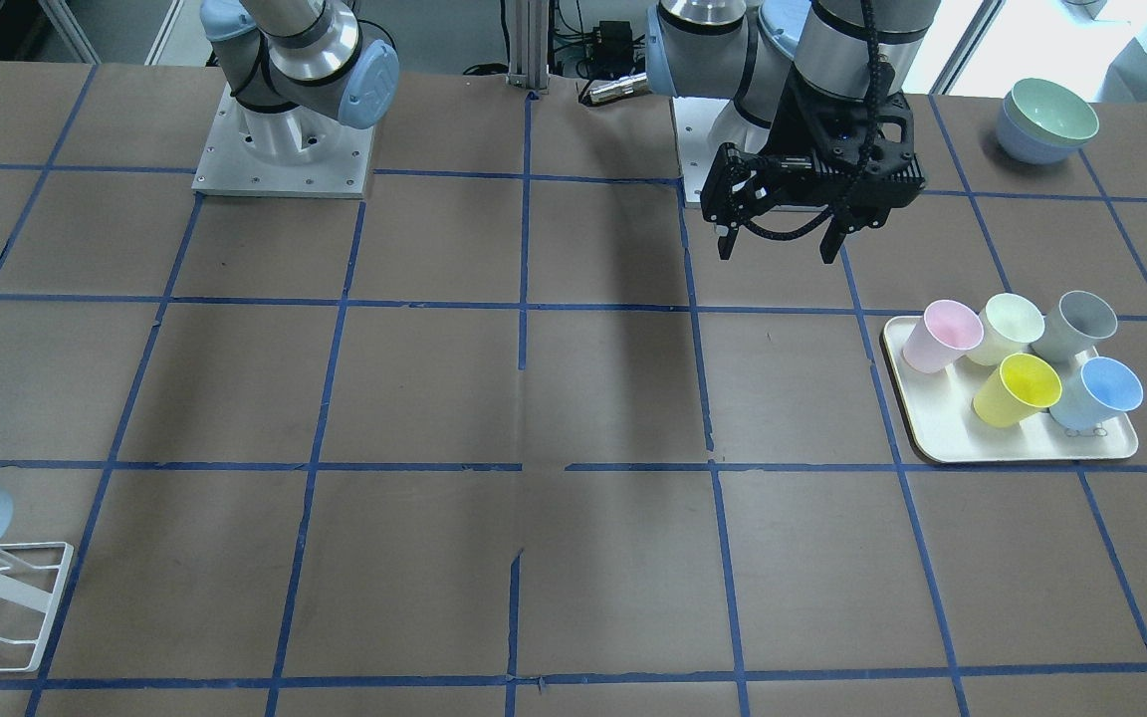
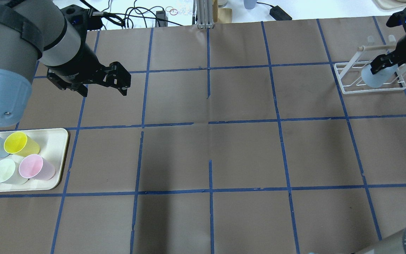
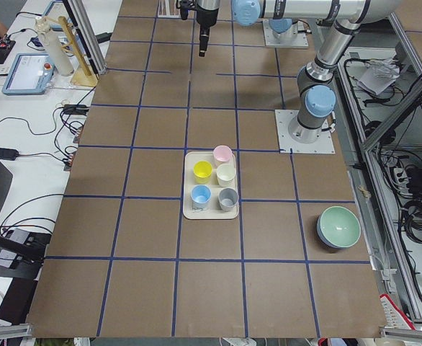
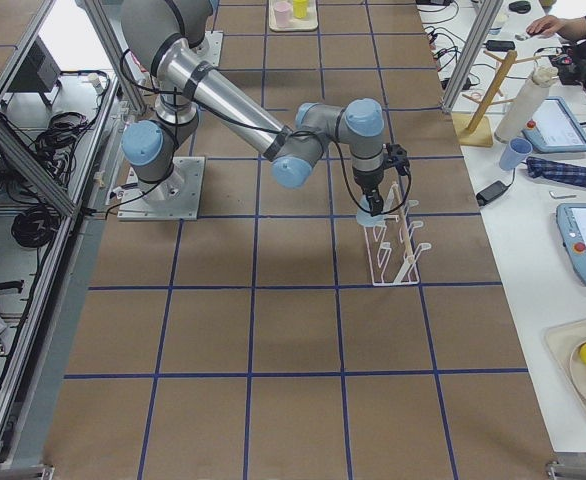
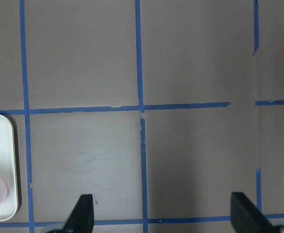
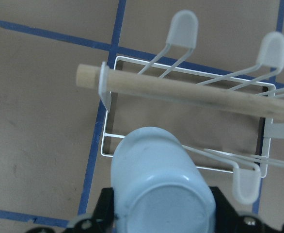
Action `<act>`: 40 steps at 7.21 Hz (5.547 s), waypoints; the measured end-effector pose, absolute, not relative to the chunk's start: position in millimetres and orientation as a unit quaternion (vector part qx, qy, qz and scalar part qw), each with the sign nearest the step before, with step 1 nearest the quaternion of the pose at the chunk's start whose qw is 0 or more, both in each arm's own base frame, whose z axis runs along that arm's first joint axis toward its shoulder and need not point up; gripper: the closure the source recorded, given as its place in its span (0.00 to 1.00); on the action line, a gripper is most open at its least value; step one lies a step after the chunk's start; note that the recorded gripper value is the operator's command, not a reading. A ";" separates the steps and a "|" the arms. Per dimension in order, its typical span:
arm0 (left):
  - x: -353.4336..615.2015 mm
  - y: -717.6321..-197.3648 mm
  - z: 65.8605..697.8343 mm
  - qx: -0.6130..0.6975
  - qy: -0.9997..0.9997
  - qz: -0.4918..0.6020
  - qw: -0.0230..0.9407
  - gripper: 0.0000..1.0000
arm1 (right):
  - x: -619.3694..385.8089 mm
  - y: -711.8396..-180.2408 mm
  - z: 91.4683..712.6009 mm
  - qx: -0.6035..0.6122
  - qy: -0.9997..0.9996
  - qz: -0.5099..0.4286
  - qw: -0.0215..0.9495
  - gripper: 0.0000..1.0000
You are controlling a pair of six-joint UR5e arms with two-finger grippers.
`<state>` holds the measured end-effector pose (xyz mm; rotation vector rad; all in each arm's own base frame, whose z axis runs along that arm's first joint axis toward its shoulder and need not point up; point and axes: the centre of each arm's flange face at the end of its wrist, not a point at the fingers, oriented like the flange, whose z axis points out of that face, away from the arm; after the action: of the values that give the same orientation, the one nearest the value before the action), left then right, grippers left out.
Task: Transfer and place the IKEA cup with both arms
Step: 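Close the right gripper on the light blue cup's base, then lift the cup off the rack toward the left gripper while the left gripper approaches, then grasp the cup's rim with the left gripper, then open the right gripper and pull it back while the left gripper holds the cup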
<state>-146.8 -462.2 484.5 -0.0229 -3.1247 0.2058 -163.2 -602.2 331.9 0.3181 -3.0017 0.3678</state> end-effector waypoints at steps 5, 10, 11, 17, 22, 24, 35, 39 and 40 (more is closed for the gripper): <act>-128.3 -467.1 488.3 -0.029 -0.998 0.060 0.021 0.00 | -153.1 -582.7 396.5 0.106 -0.981 0.145 0.067 1.00; -79.8 -477.7 477.7 0.022 -0.976 0.039 0.213 0.00 | -51.7 -549.9 451.6 0.102 -0.985 0.139 -0.008 1.00; -73.7 -479.6 471.7 0.041 -0.963 0.037 0.264 0.00 | -8.1 -551.4 451.8 0.080 -0.987 0.136 -0.026 1.00; -107.9 -481.1 453.5 0.098 -0.799 0.047 0.591 0.00 | 199.8 -512.7 472.9 0.002 -0.951 0.082 -0.299 1.00; -133.3 -472.4 477.5 0.094 -0.751 0.044 0.652 0.00 | 162.8 -516.0 474.8 -0.124 -0.765 -0.021 -0.631 1.00; -144.1 -469.6 487.3 0.086 -0.741 0.043 0.664 0.00 | 158.1 -512.4 451.5 -0.153 -0.714 -0.048 -0.682 1.00; -150.2 -471.9 491.0 0.078 -0.743 0.047 0.663 0.91 | 229.4 -491.1 442.6 -0.136 -0.705 -0.131 -0.684 0.12; -150.2 -470.3 492.9 0.076 -0.744 0.049 0.662 1.00 | 224.0 -497.4 438.9 -0.167 -0.702 -0.153 -0.675 0.00; -150.2 -470.2 493.2 0.076 -0.745 0.050 0.661 1.00 | 215.4 -505.2 433.3 -0.187 -0.698 -0.161 -0.672 0.00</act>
<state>-150.2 -470.2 493.2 0.1720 -1.6860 0.1120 215.4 -505.2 433.3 -1.1672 -4.3508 -1.0026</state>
